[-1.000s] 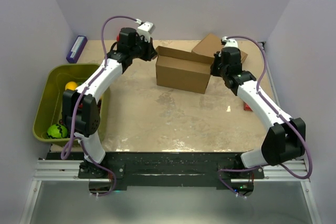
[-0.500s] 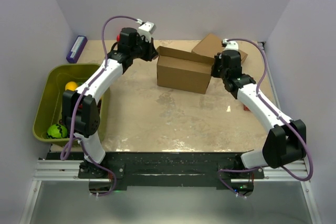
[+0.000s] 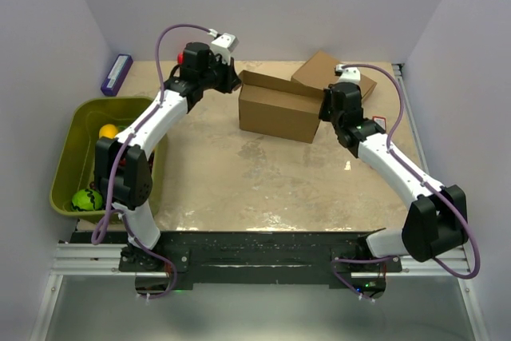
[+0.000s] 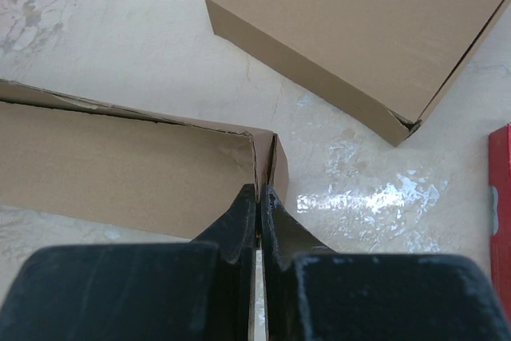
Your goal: Fold the paper box
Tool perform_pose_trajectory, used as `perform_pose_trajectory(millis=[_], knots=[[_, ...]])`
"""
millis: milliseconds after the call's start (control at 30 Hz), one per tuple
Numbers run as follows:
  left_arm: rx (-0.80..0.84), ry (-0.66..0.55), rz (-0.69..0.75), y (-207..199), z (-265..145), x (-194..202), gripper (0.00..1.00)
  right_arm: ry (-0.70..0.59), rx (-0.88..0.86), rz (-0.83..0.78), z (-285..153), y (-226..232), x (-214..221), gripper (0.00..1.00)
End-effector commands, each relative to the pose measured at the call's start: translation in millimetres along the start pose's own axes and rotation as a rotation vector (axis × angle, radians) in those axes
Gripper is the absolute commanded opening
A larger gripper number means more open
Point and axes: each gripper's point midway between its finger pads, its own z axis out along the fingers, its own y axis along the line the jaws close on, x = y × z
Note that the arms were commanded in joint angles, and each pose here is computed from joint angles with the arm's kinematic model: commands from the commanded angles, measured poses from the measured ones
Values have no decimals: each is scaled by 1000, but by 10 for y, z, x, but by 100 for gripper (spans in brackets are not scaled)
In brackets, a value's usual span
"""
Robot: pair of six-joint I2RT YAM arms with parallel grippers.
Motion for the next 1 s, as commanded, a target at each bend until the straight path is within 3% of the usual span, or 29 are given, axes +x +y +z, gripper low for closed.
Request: perform_pose_trajectory(millis=[0,300,967], knots=[[47,1,-25,-261,-111,-35,0,266,114,-118,-86,-334,840,0],[11,31,-52,-365,-6,133,0,248,93,-110,-85,-230,793,0],[27,-29,-207,-416,30,331,0,264,79,-119,-58,-173,875,0]])
